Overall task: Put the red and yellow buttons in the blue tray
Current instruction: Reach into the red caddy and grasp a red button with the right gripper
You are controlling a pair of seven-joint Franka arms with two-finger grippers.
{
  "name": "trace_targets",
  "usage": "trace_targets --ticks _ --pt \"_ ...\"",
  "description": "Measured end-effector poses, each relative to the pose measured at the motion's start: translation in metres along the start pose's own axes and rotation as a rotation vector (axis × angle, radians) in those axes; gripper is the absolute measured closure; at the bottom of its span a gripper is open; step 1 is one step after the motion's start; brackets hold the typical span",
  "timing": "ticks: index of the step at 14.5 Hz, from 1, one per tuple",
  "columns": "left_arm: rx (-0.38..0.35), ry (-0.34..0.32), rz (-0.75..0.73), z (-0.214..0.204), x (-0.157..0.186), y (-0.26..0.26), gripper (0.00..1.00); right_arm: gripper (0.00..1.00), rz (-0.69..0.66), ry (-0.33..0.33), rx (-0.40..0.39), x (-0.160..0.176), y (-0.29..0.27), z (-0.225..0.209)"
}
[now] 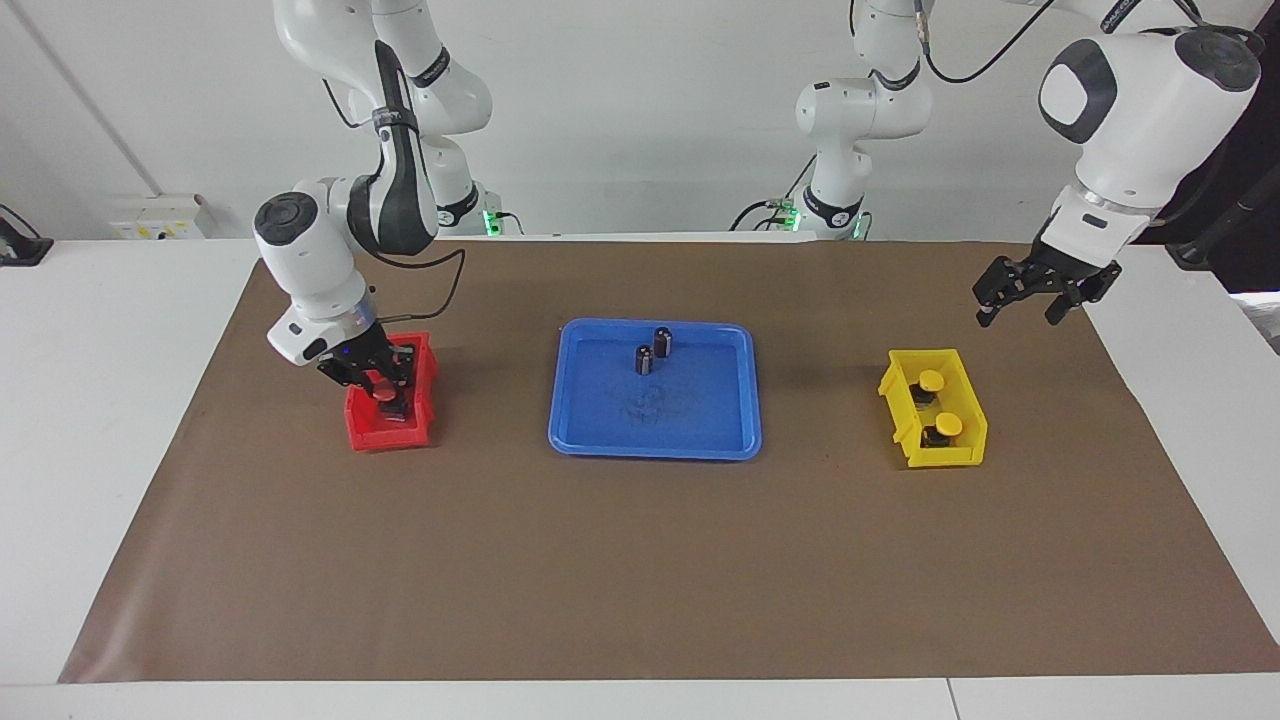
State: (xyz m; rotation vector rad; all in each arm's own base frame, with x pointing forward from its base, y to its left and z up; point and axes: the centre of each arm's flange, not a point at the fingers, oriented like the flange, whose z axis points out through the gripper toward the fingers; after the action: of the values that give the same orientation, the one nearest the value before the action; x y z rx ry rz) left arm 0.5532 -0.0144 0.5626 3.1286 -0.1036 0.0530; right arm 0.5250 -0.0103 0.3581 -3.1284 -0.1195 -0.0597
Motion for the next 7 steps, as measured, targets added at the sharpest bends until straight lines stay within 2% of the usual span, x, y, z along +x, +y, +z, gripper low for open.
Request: trace_targets --ticks 4,7 --pt "0.000 -0.008 0.003 0.000 -0.002 0.002 0.00 0.58 -0.016 -0.063 0.008 0.028 -0.006 -0.057" --pt "0.000 -0.009 0.003 0.000 -0.002 0.001 0.00 0.58 -0.005 -0.053 0.007 0.062 -0.061 -0.105"
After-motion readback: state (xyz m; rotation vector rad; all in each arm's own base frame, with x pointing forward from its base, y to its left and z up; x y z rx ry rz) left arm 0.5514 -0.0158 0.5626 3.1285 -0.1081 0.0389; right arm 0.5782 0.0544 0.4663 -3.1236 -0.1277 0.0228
